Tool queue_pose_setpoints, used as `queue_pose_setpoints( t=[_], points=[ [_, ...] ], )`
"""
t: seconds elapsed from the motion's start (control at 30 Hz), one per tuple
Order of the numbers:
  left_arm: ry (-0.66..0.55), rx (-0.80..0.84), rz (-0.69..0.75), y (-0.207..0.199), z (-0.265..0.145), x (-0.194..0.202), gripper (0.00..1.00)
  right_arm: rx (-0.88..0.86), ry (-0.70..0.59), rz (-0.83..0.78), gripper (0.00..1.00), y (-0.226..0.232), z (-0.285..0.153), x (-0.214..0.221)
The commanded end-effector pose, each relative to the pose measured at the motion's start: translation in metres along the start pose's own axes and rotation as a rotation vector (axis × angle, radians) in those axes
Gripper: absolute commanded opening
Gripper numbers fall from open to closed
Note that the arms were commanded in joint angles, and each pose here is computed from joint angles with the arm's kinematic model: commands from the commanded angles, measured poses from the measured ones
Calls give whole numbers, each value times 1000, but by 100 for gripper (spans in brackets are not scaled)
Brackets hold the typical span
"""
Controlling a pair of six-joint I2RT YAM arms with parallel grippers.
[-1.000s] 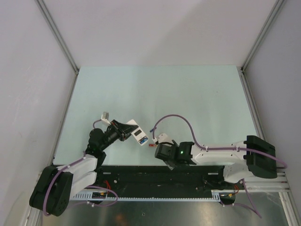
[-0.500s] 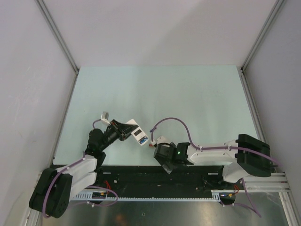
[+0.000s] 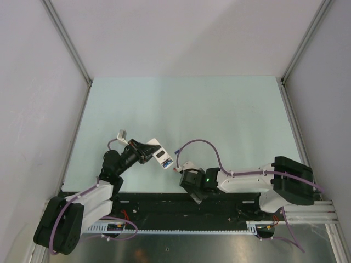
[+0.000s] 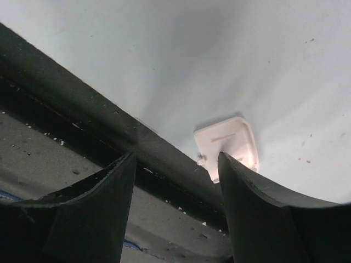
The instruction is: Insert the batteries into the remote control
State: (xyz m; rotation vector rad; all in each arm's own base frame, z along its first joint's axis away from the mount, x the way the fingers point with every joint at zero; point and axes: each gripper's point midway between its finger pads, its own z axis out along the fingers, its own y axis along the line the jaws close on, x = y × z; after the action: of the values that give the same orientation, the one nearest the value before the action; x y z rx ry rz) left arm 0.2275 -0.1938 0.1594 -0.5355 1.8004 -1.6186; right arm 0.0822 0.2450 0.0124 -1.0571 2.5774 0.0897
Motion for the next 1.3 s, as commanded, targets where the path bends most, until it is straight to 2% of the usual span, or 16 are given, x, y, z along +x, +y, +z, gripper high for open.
queue_pose_setpoints(
  t=[0.0,0.23,0.53,0.87,1.27],
  points=[
    [4,6,15,7,-8,5,0,-73,13,10,65,21,3,5],
    [7,8,16,6,-8,6,0,-53,-36,17,64,24,-7,-10],
    [6,4,13,7,-8,6,0,73,-97,49,71,-6,-27,-24],
    [9,5,13,7,-8,6,0,99,-44,35,76,-14,-11,-20],
    [11,4,14,8,-8,7,0,59,-10,10,76,-4,2,-15]
  ],
)
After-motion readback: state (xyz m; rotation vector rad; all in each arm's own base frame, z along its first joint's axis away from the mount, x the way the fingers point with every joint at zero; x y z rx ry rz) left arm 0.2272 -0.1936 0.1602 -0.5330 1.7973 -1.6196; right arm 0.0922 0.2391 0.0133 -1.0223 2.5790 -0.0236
